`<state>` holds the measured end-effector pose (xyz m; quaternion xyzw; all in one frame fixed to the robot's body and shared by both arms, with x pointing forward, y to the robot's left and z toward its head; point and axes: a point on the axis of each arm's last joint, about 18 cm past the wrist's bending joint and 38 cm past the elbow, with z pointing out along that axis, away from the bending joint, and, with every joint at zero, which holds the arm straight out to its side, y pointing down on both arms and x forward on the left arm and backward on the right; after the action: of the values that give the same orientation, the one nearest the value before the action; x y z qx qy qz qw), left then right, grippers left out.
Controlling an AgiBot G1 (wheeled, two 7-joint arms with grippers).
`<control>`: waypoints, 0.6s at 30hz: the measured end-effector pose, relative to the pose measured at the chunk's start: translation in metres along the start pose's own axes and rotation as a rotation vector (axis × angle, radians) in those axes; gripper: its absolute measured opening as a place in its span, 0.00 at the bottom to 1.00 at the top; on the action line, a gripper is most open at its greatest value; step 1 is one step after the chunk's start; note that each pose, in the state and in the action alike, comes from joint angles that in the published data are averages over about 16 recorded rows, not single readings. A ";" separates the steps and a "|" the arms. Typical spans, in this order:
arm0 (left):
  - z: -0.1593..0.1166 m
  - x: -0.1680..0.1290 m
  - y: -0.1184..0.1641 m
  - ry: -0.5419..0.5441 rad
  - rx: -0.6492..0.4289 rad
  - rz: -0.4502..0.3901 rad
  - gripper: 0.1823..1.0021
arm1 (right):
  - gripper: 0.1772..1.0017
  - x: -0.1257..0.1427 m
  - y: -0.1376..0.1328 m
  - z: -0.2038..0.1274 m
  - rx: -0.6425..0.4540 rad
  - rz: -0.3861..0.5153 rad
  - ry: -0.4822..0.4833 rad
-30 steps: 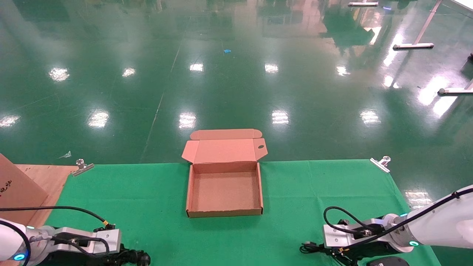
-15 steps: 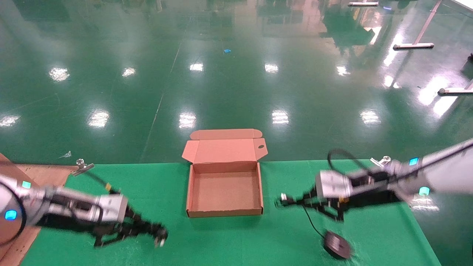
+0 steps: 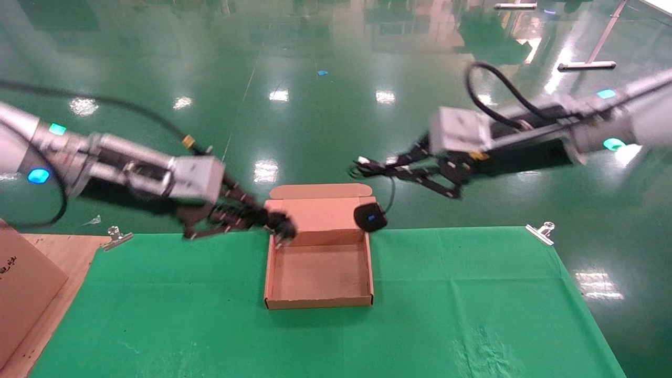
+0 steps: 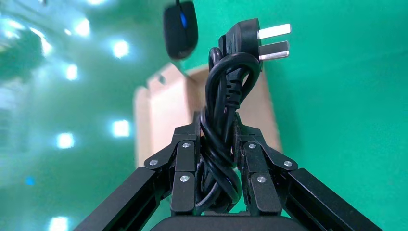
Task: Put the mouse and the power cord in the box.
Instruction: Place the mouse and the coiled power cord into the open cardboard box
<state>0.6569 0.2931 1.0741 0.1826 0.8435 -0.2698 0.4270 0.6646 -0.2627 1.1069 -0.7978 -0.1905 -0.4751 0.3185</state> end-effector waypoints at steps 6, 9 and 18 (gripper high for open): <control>0.015 -0.020 -0.024 -0.034 0.019 0.084 0.14 | 0.04 0.019 -0.022 0.003 0.017 -0.037 0.026; 0.035 -0.023 -0.026 -0.062 0.013 0.135 0.14 | 0.04 0.022 -0.026 0.003 0.024 -0.040 0.030; 0.121 -0.020 -0.012 -0.235 -0.042 0.257 0.14 | 0.04 0.016 -0.020 -0.010 0.041 -0.027 0.025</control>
<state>0.7369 0.2088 1.0346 0.2470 0.7631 -0.2150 0.5572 0.6537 -0.2546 1.1313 -0.7825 -0.2072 -0.4852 0.3307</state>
